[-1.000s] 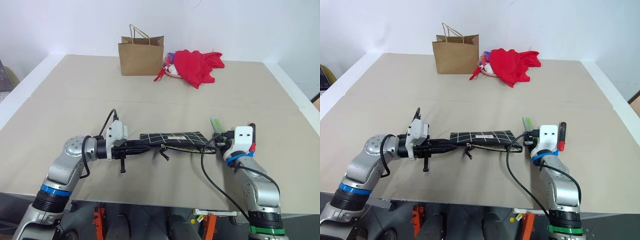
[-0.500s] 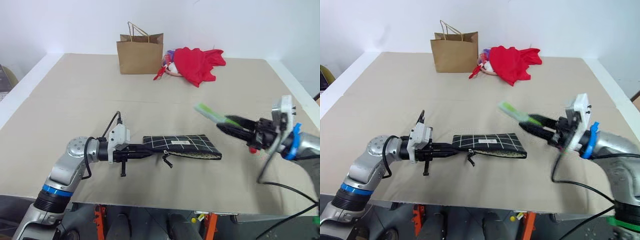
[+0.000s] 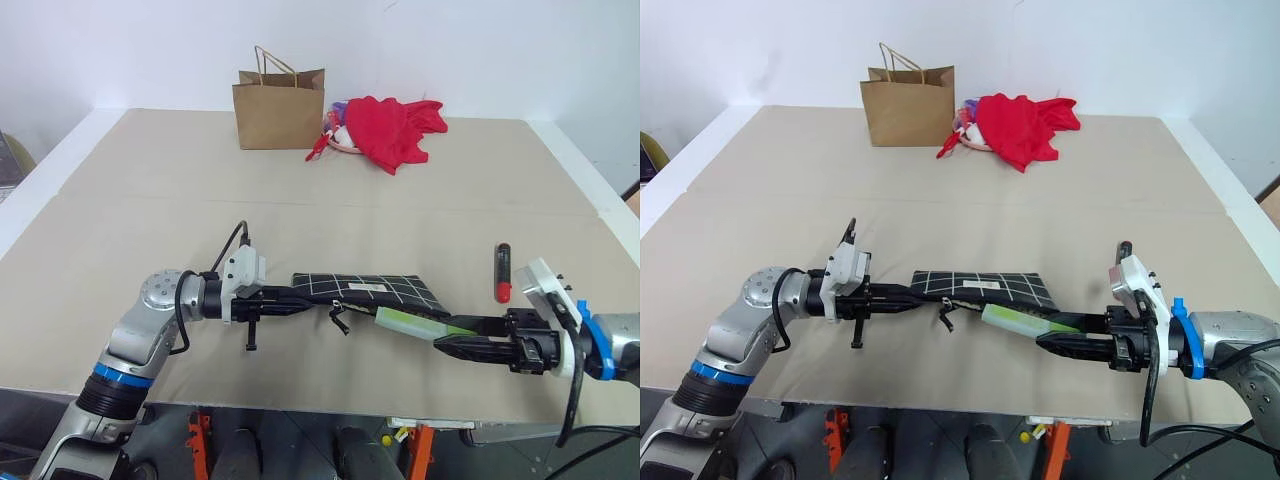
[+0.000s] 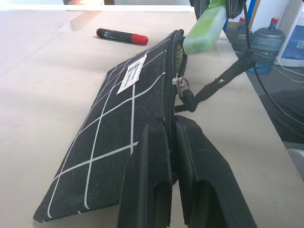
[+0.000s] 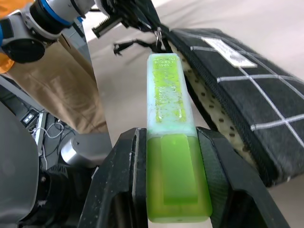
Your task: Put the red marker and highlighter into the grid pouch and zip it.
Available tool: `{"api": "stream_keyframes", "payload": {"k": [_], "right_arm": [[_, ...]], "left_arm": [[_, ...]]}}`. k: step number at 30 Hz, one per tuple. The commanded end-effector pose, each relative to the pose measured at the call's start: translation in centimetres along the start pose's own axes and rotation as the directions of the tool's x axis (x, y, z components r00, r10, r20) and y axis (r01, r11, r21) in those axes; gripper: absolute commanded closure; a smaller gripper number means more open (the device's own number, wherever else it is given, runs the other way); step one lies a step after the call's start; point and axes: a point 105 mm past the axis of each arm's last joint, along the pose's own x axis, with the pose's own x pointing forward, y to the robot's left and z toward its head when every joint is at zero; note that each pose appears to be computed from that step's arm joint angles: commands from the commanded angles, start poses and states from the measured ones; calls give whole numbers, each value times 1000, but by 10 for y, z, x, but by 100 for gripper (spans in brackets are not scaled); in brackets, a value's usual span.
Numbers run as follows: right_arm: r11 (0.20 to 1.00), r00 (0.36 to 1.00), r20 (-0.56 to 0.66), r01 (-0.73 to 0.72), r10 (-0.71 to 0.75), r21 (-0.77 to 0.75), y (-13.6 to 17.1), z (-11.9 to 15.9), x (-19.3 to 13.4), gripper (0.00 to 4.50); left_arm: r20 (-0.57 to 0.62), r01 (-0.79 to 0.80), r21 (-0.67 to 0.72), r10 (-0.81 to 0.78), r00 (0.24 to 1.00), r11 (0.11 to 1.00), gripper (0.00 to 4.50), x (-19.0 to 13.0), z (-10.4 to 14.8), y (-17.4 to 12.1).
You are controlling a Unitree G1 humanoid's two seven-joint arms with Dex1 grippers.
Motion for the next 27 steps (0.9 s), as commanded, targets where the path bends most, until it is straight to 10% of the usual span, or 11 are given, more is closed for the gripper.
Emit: {"api": "stream_keyframes", "payload": {"k": [1,14,21,27], "right_arm": [[999,1000,-9,29,-29,-25,-5,3,-4,337],[997,997,-1,73,-73,38,-19,10,22,337],[999,1000,-14,11,-11,-44,-8,21,26,11],[943,921,205,317,-332,103,-62,43,-43,4]], "left_arm": [[29,8,42,-9,1000,999,450,2,12,-3],[68,13,29,-15,998,999,450,13,19,-10],[78,3,13,-5,997,1000,450,15,19,-10],[66,-20,6,20,998,1000,450,10,17,-7]]}}
